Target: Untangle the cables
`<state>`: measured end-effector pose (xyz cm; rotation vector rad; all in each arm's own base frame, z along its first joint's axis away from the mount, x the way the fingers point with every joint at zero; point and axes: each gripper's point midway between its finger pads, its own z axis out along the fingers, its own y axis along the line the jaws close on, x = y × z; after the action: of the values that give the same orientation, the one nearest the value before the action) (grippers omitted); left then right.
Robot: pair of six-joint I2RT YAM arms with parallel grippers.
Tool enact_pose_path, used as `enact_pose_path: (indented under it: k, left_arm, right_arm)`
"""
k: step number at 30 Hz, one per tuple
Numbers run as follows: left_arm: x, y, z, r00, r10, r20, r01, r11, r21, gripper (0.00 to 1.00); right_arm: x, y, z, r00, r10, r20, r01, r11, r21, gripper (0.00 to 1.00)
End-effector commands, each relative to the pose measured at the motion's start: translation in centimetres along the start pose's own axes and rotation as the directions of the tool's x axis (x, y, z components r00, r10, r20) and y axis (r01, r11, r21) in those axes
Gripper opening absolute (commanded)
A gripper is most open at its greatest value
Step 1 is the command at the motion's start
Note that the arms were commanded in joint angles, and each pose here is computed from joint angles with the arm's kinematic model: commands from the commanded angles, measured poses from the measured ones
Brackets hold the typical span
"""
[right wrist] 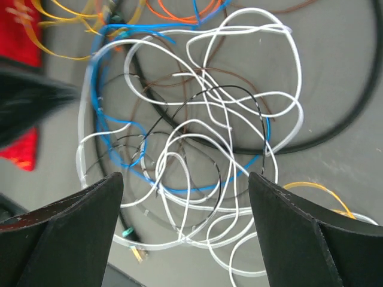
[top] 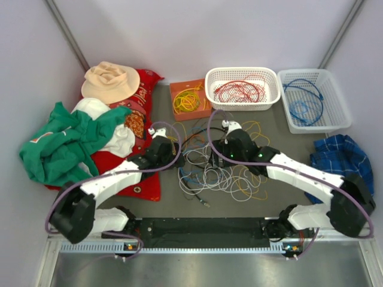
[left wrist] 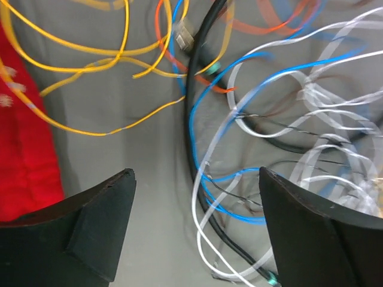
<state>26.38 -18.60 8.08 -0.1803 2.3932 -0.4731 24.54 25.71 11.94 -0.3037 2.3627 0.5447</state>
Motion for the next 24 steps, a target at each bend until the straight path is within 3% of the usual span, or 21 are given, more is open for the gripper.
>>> enact_pose_path:
  k: [1, 4, 6, 7, 8, 11, 13, 14, 17, 20, 23, 24]
  left_arm:
    - [-0.5, -1.8, 2.7, 0.999, 0.022, -0.026, -0.022, 0.999, 0.024, 0.85]
    - [0.0, -1.4, 4.2, 0.999, 0.020, -0.046, -0.020, 1.000, 0.001, 0.80]
    - [0.2, -1.2, 4.6, 0.999, 0.024, -0.049, -0.025, 1.000, -0.014, 0.67]
    - [0.1, -1.1, 4.7, 0.998, 0.028, -0.049, -0.029, 0.999, -0.019, 0.61]
    - [-0.1, -1.1, 4.8, 0.998, 0.041, -0.045, -0.042, 0.999, -0.021, 0.45]
    - [-0.6, -0.7, 4.8, 0.997, 0.076, -0.032, -0.078, 0.996, -0.050, 0.26]
    - [-0.8, -0.3, 5.0, 0.995, 0.099, -0.027, -0.101, 0.992, -0.071, 0.05]
    - [-1.0, -0.2, 4.9, 0.992, 0.122, -0.032, -0.124, 0.989, -0.080, 0.00]
    - [-1.8, -0.1, 4.5, 0.986, 0.166, -0.029, -0.168, 0.981, -0.096, 0.00]
    - [-4.2, -2.8, 2.3, 0.980, 0.200, 0.024, -0.200, 0.980, -0.004, 0.00]
    - [-8.1, -7.8, -2.8, 0.964, 0.212, 0.162, -0.241, 0.951, 0.194, 0.00]
    - [-10.4, -9.5, -5.7, 0.947, 0.184, 0.264, -0.254, 0.932, 0.259, 0.00]
  right_arm:
    - [-2.1, 0.2, -3.6, 0.992, 0.021, 0.122, -0.020, 1.000, -0.011, 0.84]
    - [-2.3, -0.4, -5.6, 0.989, 0.017, 0.149, -0.017, 1.000, 0.002, 0.85]
    - [-2.5, -0.8, -6.6, 0.986, 0.017, 0.165, -0.019, 1.000, 0.014, 0.85]
    - [-2.6, -0.9, -6.8, 0.985, 0.015, 0.171, -0.018, 1.000, 0.017, 0.85]
    - [-2.6, -1.1, -7.1, 0.984, 0.011, 0.176, -0.016, 1.000, 0.023, 0.86]
    - [-2.7, -1.3, -7.5, 0.983, 0.007, 0.185, -0.013, 0.999, 0.030, 0.86]
    - [-2.7, -1.4, -7.6, 0.983, 0.007, 0.185, -0.014, 0.999, 0.034, 0.86]
    - [-2.9, -1.4, -7.7, 0.982, 0.009, 0.190, -0.016, 0.999, 0.034, 0.86]
    - [-3.1, -1.5, -8.4, 0.979, 0.011, 0.202, -0.019, 0.999, 0.037, 0.86]
    - [-3.9, -1.6, -9.9, 0.971, 0.021, 0.239, -0.030, 0.999, 0.035, 0.86]
    - [-5.2, -1.2, -12.0, 0.956, 0.031, 0.292, -0.035, 0.999, 0.008, 0.86]
    - [-5.6, -1.0, -12.6, 0.951, 0.035, 0.308, -0.036, 0.999, -0.002, 0.86]
